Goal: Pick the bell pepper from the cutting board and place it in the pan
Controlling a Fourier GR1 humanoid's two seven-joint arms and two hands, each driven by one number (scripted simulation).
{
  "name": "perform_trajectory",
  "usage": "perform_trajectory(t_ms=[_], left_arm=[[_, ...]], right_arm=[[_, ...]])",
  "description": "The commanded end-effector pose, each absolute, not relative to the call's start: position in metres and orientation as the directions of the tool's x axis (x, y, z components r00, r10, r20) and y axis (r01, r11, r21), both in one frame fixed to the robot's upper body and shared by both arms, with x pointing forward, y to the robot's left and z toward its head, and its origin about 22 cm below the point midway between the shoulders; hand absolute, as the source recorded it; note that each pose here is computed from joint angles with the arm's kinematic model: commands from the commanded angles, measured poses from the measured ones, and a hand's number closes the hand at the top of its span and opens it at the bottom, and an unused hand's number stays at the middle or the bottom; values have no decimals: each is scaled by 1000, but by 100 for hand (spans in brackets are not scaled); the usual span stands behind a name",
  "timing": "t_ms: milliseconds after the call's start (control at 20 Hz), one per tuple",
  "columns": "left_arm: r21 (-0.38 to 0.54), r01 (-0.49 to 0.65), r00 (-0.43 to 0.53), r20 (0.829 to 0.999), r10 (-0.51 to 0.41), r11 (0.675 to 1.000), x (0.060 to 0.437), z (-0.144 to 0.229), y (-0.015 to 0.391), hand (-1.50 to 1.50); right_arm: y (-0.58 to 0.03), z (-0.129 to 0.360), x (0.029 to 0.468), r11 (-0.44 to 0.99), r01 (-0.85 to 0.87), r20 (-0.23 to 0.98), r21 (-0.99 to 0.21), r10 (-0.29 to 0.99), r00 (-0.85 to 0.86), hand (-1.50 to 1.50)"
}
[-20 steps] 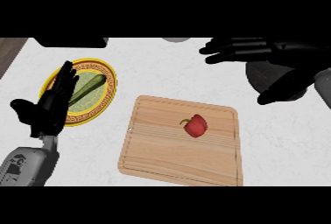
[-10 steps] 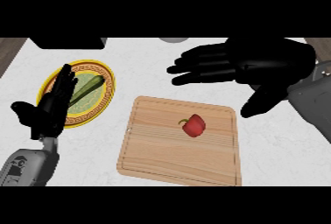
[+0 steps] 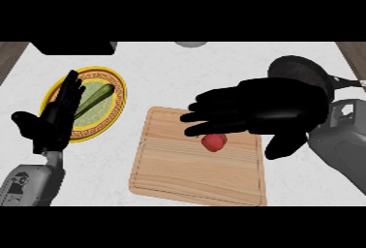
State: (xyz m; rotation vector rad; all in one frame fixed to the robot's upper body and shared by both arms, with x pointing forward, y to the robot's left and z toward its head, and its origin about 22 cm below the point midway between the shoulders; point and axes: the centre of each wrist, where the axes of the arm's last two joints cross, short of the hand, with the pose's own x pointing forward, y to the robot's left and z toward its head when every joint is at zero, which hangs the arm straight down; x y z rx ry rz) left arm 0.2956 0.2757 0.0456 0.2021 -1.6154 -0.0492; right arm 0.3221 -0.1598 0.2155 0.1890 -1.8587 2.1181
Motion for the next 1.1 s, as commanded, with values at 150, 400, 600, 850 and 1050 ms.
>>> perform_trajectory(t_ms=[150,400,600,850,1050], left_arm=[[139,-106,-47,988,-144,985,293,55,271,0],[172,-117,-55,982,-179,978,291,48,283,0],[138,-91,-46,989,-142,986,303,49,296,0],[148,-97,-39,988,-152,984,299,44,269,0],[161,-95,-46,985,-166,982,295,47,276,0]], right_arm=[[-168,176,317,-156,-347,312,-925,211,-927,-150],[-151,186,323,-161,-303,250,-939,282,-926,-150],[-138,171,342,-203,-321,259,-925,281,-924,-150],[-137,171,351,-290,-333,259,-898,265,-929,-150],[-130,123,346,-321,-298,223,-899,250,-942,-150]])
